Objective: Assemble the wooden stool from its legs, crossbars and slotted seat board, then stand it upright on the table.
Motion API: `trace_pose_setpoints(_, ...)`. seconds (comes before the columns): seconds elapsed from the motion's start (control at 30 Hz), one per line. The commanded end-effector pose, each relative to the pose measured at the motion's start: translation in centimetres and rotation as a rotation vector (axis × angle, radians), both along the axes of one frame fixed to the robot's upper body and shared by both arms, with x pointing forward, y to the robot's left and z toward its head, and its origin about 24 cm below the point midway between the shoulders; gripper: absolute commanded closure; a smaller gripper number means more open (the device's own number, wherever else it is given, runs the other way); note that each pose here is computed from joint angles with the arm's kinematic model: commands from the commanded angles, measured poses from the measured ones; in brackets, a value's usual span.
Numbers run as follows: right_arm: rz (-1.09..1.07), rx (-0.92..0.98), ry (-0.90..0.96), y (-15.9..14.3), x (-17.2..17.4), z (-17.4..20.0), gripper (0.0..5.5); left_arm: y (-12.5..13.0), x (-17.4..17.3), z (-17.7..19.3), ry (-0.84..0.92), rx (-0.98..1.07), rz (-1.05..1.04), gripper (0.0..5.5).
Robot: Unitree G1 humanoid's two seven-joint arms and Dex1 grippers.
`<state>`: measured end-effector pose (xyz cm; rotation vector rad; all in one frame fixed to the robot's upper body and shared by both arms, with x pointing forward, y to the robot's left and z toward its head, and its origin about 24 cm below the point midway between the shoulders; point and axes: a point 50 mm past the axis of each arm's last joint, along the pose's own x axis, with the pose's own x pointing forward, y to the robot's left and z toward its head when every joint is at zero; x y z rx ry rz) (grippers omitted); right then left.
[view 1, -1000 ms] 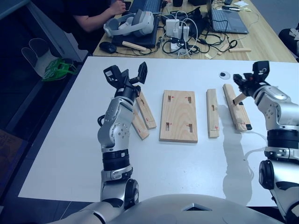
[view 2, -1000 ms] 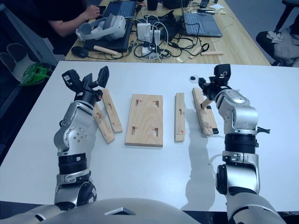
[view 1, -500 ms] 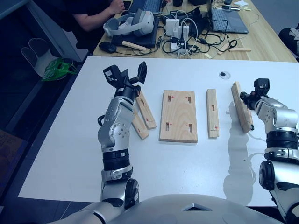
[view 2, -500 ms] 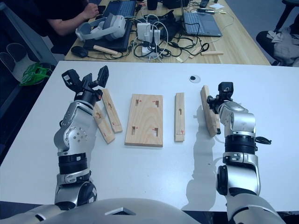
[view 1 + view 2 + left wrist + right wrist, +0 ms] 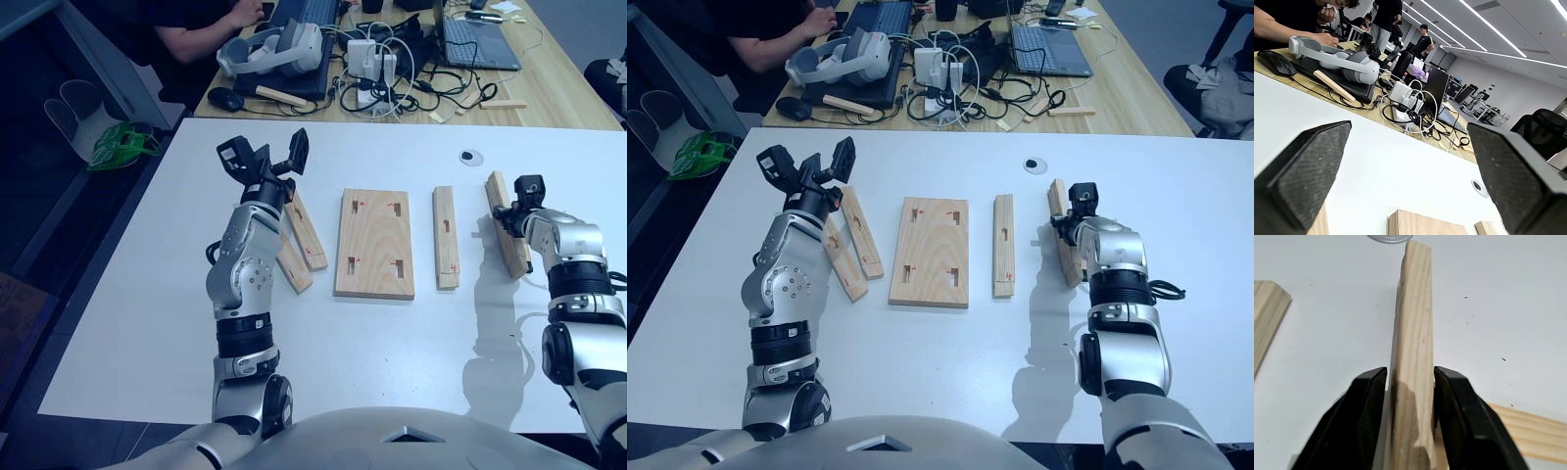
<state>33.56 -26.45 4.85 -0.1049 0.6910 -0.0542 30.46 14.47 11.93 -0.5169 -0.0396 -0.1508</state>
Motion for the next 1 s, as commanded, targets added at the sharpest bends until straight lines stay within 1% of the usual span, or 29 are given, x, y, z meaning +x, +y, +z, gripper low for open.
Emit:
trace_pose_setpoints(0.03, 0.022, 0.016, 0.001, 0.4, 0.5, 0.2, 4.33, -0.1, 0.1, 0.2, -0.002, -0.002, -0.004, 1.12)
trace_pose_setpoints(0.07, 0.025, 0.016, 0.001, 0.4, 0.5, 0.2, 4.45, -0.1, 0.1, 0.2, -0.002, -0.002, -0.005, 1.12)
trace_pose_setpoints(0.33, 0.063, 0.018, -0.04, 0.8, 0.8, 0.8, 4.46, -0.1, 0.1, 0.2, -0.001, -0.001, -0.004, 1.12)
trace_pose_setpoints(0.47, 0.168, -0.028, -0.178, 2.1, 1.6, 3.0, 4.47, 0.2, 0.3, 0.6, -0.002, -0.004, 0.02, 1.12)
trace_pose_setpoints(0.57, 0.295, -0.144, -0.308, 3.4, 2.3, 5.4, 4.47, 0.2, 1.1, 2.3, -0.032, -0.059, 0.03, 1.12)
trace_pose_setpoints(0.7, 0.499, -0.324, -0.457, 5.8, 2.7, 7.8, 4.48, -1.7, 2.2, 4.8, -0.052, -0.201, -0.052, 1.12)
trace_pose_setpoints(0.8, 0.621, -0.45, -0.567, 7.9, 2.8, 9.0, 4.48, -3.9, 2.8, 5.7, 0.006, -0.347, -0.112, 1.12)
trace_pose_setpoints(0.9, 0.724, -0.519, -0.64, 10.5, 2.5, 8.9, 4.49, -5.7, 3.1, 5.9, 0.077, -0.48, -0.151, 1.12)
trace_pose_setpoints(1.0, 0.809, -0.565, -0.694, 13.1, 2.2, 8.7, 4.49, -7.0, 3.1, 5.9, 0.127, -0.534, -0.201, 1.12)
